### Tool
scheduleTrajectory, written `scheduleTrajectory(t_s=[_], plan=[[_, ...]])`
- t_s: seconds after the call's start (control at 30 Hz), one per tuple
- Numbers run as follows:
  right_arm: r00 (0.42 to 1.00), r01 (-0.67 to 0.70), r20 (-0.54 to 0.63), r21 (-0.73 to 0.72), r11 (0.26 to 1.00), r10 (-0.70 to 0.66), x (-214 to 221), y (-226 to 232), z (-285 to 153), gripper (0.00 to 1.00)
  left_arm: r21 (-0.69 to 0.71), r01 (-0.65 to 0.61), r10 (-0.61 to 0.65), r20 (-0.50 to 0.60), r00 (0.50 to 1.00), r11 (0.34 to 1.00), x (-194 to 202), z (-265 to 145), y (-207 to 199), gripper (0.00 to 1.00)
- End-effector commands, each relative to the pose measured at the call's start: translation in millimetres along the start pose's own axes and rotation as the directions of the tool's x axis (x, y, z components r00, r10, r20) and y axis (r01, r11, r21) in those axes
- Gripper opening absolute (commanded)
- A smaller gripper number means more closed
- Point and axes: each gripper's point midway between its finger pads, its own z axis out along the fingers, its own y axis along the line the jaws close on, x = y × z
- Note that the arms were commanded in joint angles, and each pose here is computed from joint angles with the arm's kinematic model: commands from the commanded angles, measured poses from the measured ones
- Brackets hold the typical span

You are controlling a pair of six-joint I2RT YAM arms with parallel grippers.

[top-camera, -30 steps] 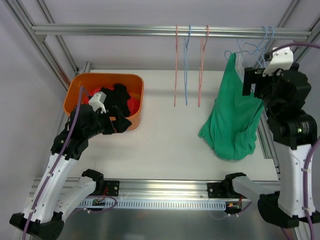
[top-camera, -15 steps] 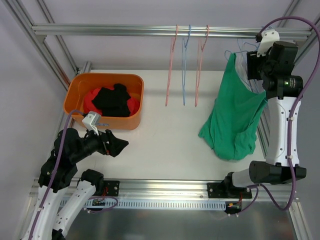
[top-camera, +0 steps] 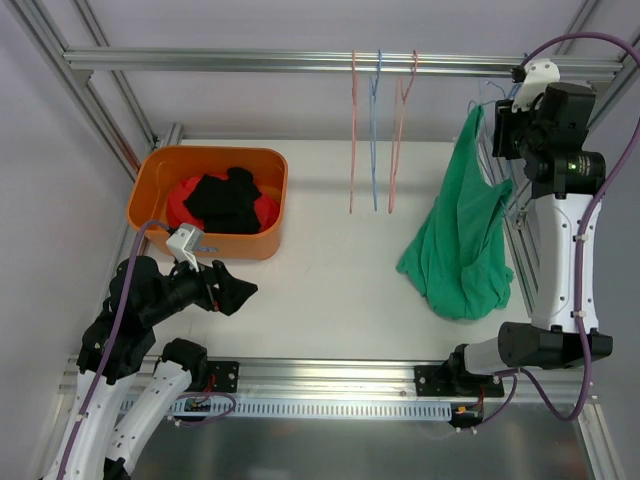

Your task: Remove the tank top from the hanger

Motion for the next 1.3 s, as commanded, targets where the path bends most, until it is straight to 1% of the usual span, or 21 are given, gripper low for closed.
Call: scheduleTrajectory(t_s=[0.0,0.1,0.27,0.37,0.43,0.5,0.6,0.87,1.0,1.07,1.1,1.17,1.2,1.27], plan=[[0.998,-0.062,0.039,0.101,0.993,0.058,-6.6,-17.0,-1.5,0.45,0.015,-0.023,0.023,-0.003,1.000,1.000,-0.4,1.0,-1.7,0.99],[0.994,-0.074,0.083,0.081,0.994,0.067,-11.6,-12.7,-7.8,0.45,0.014,-0.018,0.018,-0.012,1.000,1.000,0.7,2.8,-0.8,0.99],[0.980,-0.072,0.189,0.066,0.995,0.058,-26.9,-6.4,-34.1,0.45,0.007,-0.003,0.003,-0.030,1.000,1.000,3.1,7.4,1.9,0.99],[0.969,-0.062,0.242,0.076,0.995,0.042,-35.8,-6.2,-49.8,0.48,0.005,0.001,-0.001,-0.028,1.000,1.000,3.0,8.4,2.7,0.99],[0.967,-0.060,0.252,0.112,0.992,0.031,-35.5,-12.6,-55.7,0.52,0.004,0.000,0.000,-0.025,1.000,1.000,2.7,8.6,2.9,0.99],[0.960,-0.055,0.279,0.108,0.993,0.023,-40.0,-8.7,-63.3,0.52,0.006,0.001,-0.001,-0.029,1.000,1.000,3.4,9.0,2.9,0.99],[0.958,-0.055,0.284,0.091,0.994,0.027,-39.9,-5.6,-65.2,0.51,0.009,0.001,-0.001,-0.025,1.000,1.000,3.4,8.5,2.3,0.99],[0.980,-0.031,0.199,0.107,0.994,0.009,-22.2,-6.0,-40.1,0.45,0.011,-0.002,0.002,-0.019,1.000,1.000,2.4,7.9,1.6,0.99],[0.987,-0.017,0.164,0.090,0.996,0.002,-15.3,-2.2,-28.2,0.43,0.015,-0.001,0.001,-0.026,1.000,1.000,3.1,8.8,1.3,0.99],[0.988,-0.018,0.152,0.078,0.997,0.006,-12.3,0.0,-25.7,0.40,0.015,0.000,0.001,-0.027,1.000,1.000,3.6,9.0,1.6,0.99],[0.987,-0.020,0.158,0.057,0.998,0.010,-13.5,3.7,-26.4,0.35,0.014,-0.002,0.002,-0.024,1.000,1.000,3.1,8.9,1.6,0.99],[0.985,-0.027,0.170,0.034,0.999,0.021,-16.0,8.0,-28.1,0.31,0.017,-0.001,0.001,-0.026,1.000,1.000,3.5,9.4,1.4,0.99],[0.984,-0.029,0.175,0.019,0.999,0.026,-17.5,10.3,-28.7,0.26,0.017,-0.001,0.001,-0.026,1.000,1.000,3.4,9.1,1.2,0.99],[0.983,-0.036,0.178,-0.001,0.999,0.036,-18.8,14.1,-28.0,0.24,0.016,-0.002,0.002,-0.025,1.000,1.000,3.1,9.5,1.6,0.99]])
